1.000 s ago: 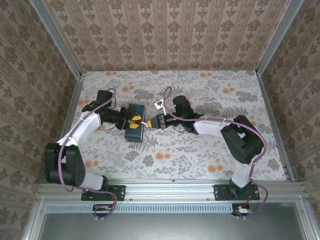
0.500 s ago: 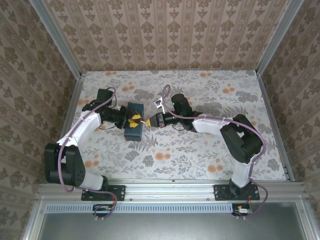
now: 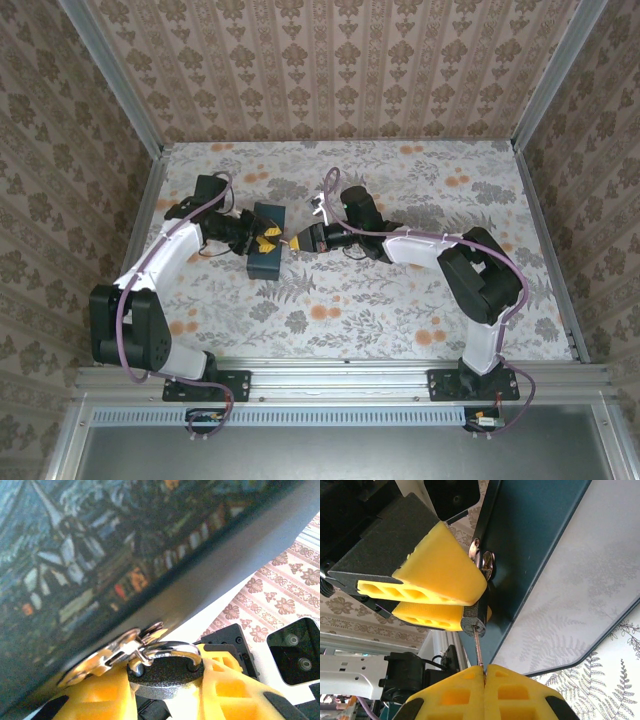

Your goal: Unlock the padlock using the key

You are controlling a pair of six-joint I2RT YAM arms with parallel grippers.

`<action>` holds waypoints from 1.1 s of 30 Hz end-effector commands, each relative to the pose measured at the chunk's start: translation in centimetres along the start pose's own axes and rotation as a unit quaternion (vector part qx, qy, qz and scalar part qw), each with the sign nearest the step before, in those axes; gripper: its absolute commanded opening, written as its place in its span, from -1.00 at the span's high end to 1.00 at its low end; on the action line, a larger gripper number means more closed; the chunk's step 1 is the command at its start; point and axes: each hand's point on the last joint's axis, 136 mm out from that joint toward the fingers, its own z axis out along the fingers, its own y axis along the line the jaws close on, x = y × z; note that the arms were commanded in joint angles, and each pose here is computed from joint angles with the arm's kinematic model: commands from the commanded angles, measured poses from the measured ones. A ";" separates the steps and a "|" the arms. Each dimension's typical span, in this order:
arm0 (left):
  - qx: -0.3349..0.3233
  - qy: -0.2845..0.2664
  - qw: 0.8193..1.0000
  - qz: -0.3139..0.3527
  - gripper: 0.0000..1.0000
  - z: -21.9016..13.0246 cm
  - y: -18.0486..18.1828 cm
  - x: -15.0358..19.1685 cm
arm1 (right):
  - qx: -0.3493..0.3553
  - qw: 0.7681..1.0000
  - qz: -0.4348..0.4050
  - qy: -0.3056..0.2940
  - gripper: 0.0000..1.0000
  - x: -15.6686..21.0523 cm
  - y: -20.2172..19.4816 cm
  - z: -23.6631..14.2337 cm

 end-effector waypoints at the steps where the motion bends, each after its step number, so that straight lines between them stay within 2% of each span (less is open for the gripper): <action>1: 0.001 0.059 0.998 0.029 0.88 0.4 -0.6 2.9 | -0.030 0.996 -0.076 -0.043 1.00 -3.0 4.4 0.4; 7: -0.006 0.055 0.998 0.020 0.88 0.2 -0.1 2.8 | 0.006 0.994 -0.106 -0.033 1.00 -2.8 5.1 -0.1; 13: -0.004 0.056 0.998 0.025 0.88 0.0 -0.4 3.0 | 0.016 0.994 -0.100 -0.036 1.00 -3.0 4.9 0.4; 18: 0.001 0.056 0.998 0.022 0.88 -0.2 -0.5 3.1 | 0.030 0.993 -0.105 -0.054 1.00 -3.5 4.9 -0.1; 24: -0.002 0.055 0.998 0.025 0.89 -0.4 -0.7 3.2 | 0.020 0.988 -0.130 -0.077 1.00 -4.9 6.7 0.0; 28: 0.000 0.049 0.999 0.018 0.89 -0.8 -0.4 2.9 | 0.051 0.986 -0.144 -0.073 1.00 -4.4 6.2 -0.8; 33: 0.012 0.066 0.997 0.034 0.89 0.0 -1.6 3.7 | 0.020 0.986 -0.146 -0.081 1.00 -5.1 7.3 0.9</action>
